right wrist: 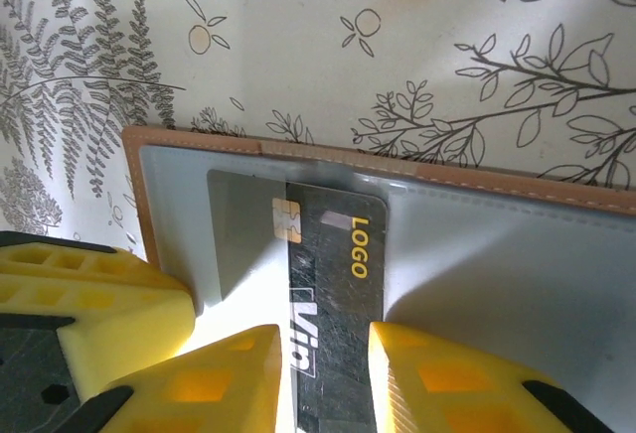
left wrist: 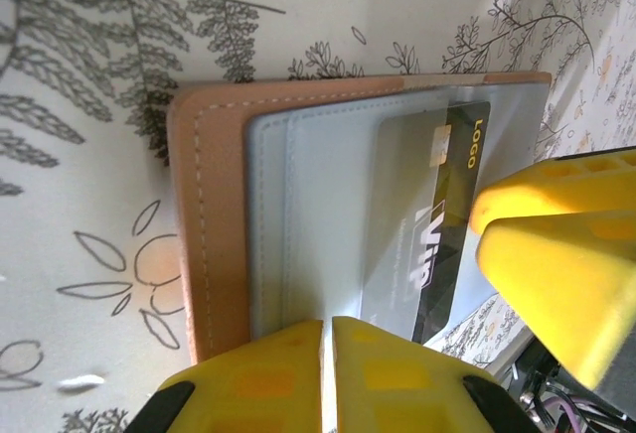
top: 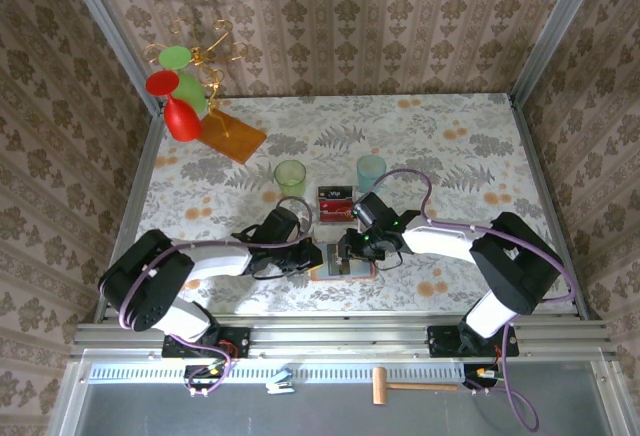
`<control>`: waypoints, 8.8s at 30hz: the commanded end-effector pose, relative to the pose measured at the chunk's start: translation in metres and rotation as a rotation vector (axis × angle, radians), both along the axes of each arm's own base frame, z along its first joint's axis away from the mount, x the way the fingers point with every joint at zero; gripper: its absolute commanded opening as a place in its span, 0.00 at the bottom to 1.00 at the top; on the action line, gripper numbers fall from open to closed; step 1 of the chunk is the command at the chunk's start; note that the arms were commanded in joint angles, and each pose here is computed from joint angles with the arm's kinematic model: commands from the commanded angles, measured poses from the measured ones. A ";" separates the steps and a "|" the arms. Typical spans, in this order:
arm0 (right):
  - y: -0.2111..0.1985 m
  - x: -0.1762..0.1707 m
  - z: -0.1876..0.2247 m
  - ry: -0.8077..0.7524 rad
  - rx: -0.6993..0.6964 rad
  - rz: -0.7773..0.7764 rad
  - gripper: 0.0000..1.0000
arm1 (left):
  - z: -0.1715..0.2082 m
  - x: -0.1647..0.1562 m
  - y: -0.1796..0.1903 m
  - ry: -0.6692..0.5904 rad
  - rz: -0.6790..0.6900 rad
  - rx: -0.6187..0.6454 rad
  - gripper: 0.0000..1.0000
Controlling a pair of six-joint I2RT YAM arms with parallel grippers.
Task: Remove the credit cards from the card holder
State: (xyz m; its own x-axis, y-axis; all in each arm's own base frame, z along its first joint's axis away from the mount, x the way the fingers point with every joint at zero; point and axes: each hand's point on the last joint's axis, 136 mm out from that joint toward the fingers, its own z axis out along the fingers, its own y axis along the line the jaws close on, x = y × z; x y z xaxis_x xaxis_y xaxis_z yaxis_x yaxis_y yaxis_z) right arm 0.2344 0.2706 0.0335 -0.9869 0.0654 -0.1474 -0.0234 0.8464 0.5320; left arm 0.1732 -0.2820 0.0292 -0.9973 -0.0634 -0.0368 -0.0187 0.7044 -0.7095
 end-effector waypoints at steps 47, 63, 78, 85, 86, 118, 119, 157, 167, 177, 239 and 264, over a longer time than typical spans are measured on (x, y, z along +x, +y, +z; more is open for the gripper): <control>0.002 -0.002 -0.005 0.133 0.292 -0.062 0.22 | -0.012 -0.003 -0.008 0.025 -0.025 0.000 0.09; -0.020 -0.002 0.003 0.077 0.220 -0.087 0.09 | -0.009 -0.004 -0.005 0.016 -0.020 -0.002 0.11; -0.041 0.011 0.043 -0.045 0.115 -0.007 0.04 | -0.006 -0.004 0.000 0.005 -0.011 -0.007 0.11; -0.041 0.034 0.068 -0.184 0.016 0.125 0.00 | -0.005 -0.005 0.007 -0.001 -0.002 -0.014 0.11; -0.038 0.039 0.075 -0.213 0.004 0.156 0.00 | -0.005 -0.005 0.008 -0.002 -0.001 -0.015 0.12; -0.016 0.129 0.101 -0.444 -0.339 1.287 0.00 | 0.027 0.014 0.052 -0.071 0.081 -0.009 0.20; -0.016 0.132 0.098 -0.436 -0.346 1.297 0.00 | 0.027 0.014 0.054 -0.073 0.086 -0.007 0.20; 0.017 0.153 0.061 -0.355 -0.237 1.418 0.20 | 0.020 0.012 0.083 -0.036 0.173 0.013 0.21; 0.005 0.165 0.100 -0.428 -0.342 1.310 0.27 | 0.028 0.017 0.079 -0.055 0.149 0.008 0.21; 0.010 0.156 0.127 -0.547 -0.357 1.121 0.30 | 0.033 0.025 0.072 -0.082 0.139 -0.017 0.21; 0.063 0.012 0.046 -0.045 -0.008 0.277 0.23 | -0.002 0.015 0.020 -0.030 0.047 -0.076 0.13; 0.071 -0.021 -0.009 0.116 -0.037 0.287 0.22 | -0.016 -0.006 0.045 -0.001 0.053 0.025 0.10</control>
State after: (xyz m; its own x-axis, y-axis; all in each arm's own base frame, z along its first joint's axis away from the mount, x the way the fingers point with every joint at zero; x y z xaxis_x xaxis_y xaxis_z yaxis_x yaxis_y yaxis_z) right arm 0.2209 0.3444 0.0375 -0.9713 -0.2276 -0.0694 -0.2291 0.8156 0.5313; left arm 0.1768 -0.2418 0.0255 -0.9891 -0.1345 -0.0604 -0.0512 0.6974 -0.7148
